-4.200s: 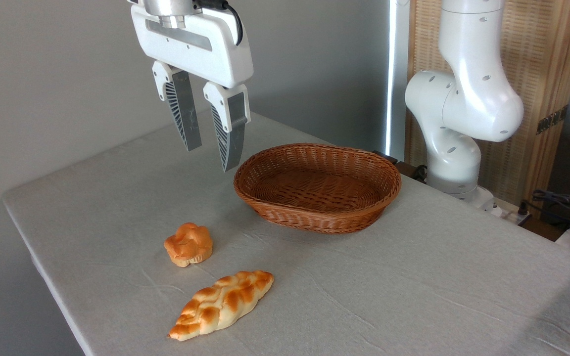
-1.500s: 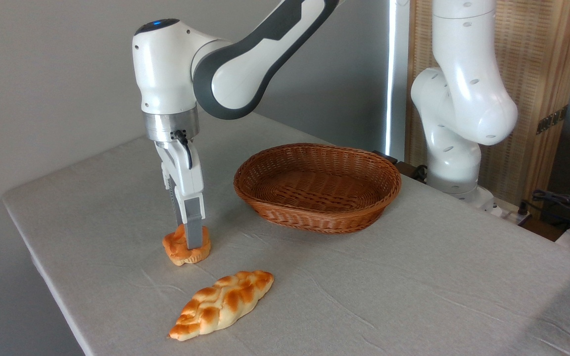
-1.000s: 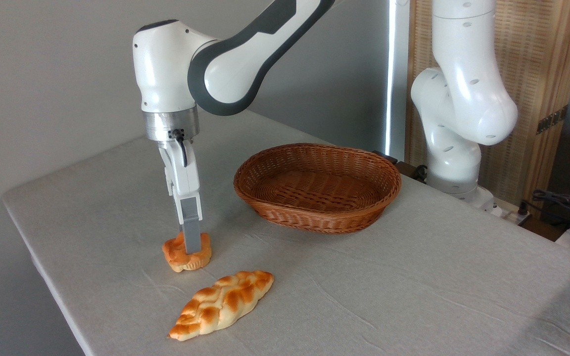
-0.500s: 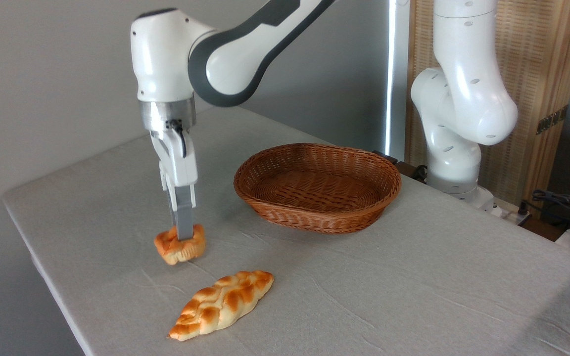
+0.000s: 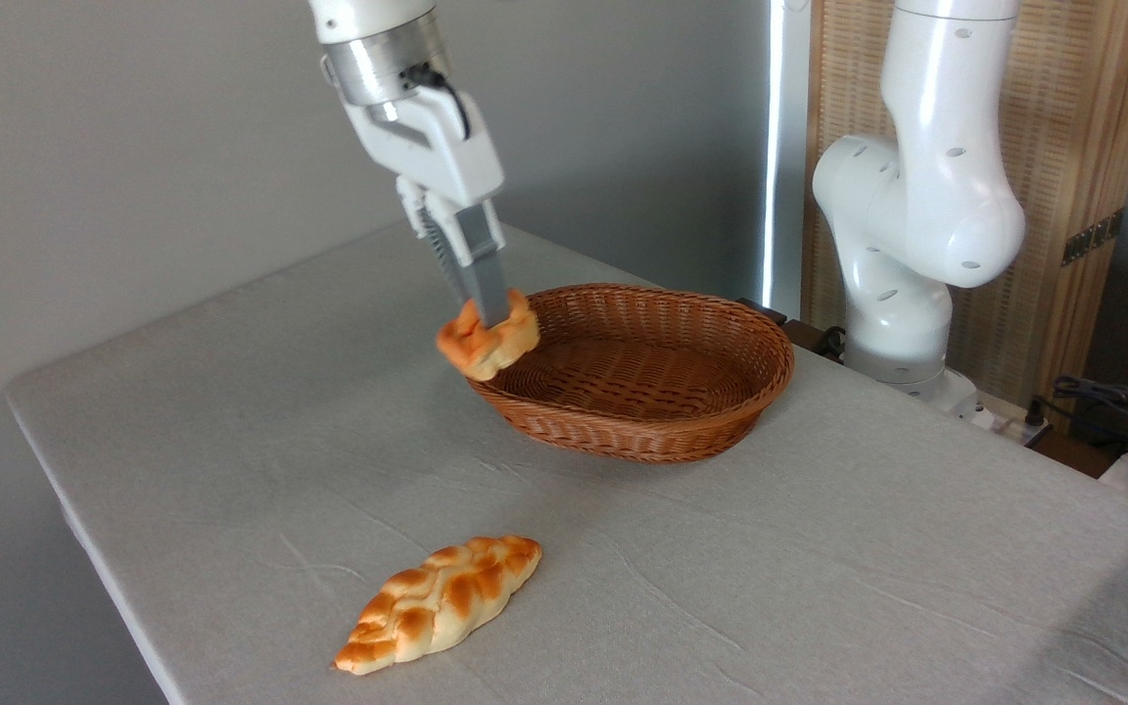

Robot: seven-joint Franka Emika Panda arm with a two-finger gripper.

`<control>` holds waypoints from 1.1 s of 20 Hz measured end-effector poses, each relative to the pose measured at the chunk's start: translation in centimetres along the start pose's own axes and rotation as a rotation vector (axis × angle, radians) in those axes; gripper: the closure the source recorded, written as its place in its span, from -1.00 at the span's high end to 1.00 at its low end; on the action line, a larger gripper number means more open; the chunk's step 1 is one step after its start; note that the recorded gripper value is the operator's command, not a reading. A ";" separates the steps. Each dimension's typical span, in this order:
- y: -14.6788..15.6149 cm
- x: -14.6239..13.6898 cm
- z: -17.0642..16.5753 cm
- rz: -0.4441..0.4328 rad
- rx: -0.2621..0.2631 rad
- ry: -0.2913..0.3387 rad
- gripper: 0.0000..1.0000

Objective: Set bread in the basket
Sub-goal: 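Lift the roll and carry it over the wicker basket, then lower the roll into the basket and open the gripper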

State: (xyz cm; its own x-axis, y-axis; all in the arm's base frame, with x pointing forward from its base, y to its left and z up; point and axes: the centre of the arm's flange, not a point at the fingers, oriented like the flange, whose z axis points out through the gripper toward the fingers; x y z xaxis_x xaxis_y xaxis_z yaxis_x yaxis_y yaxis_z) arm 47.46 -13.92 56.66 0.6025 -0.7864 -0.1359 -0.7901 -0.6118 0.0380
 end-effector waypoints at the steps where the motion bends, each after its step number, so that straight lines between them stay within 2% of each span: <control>1: 0.8 -0.6 0.5 0.007 -0.009 -0.012 0.12; 2: 1.8 -1.0 1.4 0.016 -0.022 -0.025 0.15; 3: 2.6 -1.3 2.1 0.023 -0.037 -0.031 0.41; 4: 3.6 -1.5 3.0 0.032 -0.062 -0.035 0.79; 5: 4.5 -1.5 3.9 0.042 -0.082 -0.040 1.00; 8: 6.5 -0.8 6.0 0.076 -0.091 -0.043 1.00; 11: 7.5 0.4 7.2 0.095 -0.083 -0.004 1.00; 14: 7.6 1.0 7.9 0.095 -0.087 0.021 1.00; 22: 7.6 1.0 8.1 0.094 -0.090 0.022 1.00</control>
State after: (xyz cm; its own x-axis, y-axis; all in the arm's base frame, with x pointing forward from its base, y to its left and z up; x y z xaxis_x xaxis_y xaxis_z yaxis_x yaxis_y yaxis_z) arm 41.14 -18.72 48.81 0.5292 -0.8418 -0.1061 -0.8306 -0.5396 0.1379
